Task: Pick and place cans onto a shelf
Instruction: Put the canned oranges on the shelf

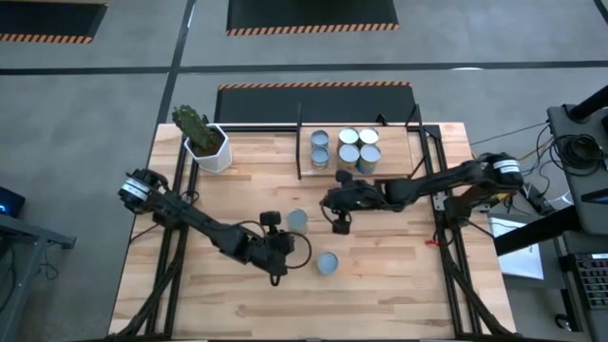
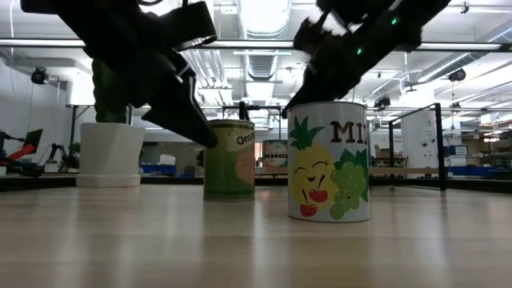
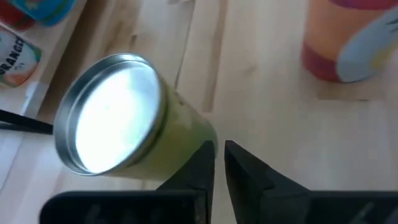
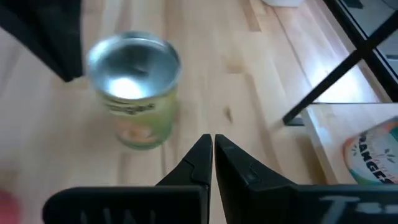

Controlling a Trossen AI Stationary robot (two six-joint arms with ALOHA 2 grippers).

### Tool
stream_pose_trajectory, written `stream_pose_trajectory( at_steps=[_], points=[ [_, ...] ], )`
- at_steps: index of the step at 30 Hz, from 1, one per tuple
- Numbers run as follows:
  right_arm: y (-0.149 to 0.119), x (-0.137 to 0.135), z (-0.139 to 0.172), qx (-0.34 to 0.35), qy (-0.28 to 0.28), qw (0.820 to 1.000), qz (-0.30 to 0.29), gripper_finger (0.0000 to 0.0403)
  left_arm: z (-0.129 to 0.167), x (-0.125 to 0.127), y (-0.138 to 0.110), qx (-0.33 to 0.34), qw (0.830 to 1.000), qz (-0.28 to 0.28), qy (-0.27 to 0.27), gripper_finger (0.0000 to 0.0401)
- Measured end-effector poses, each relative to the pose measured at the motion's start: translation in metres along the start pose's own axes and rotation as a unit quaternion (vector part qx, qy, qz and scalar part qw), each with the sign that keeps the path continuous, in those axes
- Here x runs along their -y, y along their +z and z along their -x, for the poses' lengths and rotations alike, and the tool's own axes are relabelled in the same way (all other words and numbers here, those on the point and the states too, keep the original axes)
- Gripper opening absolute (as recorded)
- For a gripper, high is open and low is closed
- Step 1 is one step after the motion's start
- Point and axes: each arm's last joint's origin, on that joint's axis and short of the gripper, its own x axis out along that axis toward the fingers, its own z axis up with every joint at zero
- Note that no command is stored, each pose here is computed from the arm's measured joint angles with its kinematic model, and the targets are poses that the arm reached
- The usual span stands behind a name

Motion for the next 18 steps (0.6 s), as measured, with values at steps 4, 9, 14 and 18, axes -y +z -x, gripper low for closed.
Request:
stream_pose_trajectory(
  at_steps=[4, 9, 14, 18],
  points=[
    [0.002, 0.005, -0.015, 0.006, 0.011, 1.0, -0.002, 0.0009, -0.004, -0.005, 0.0, -0.003, 1.0, 0.006, 0.009, 0.0004],
    [0.006, 0.007, -0.034, 0.001, 0.022, 1.0, -0.003, 0.0009, -0.005, -0.007, 0.0, -0.005, 1.0, 0.009, 0.012, 0.0001],
    [0.011, 0.004, -0.055, -0.005, 0.023, 1.0, 0.014, 0.0009, -0.005, -0.008, -0.002, -0.012, 1.0, 0.006, 0.014, 0.0],
    [0.014, 0.002, -0.06, -0.024, 0.053, 0.998, 0.018, 0.0009, -0.005, -0.009, -0.005, -0.025, 0.999, 0.004, 0.026, 0.0]
  ],
)
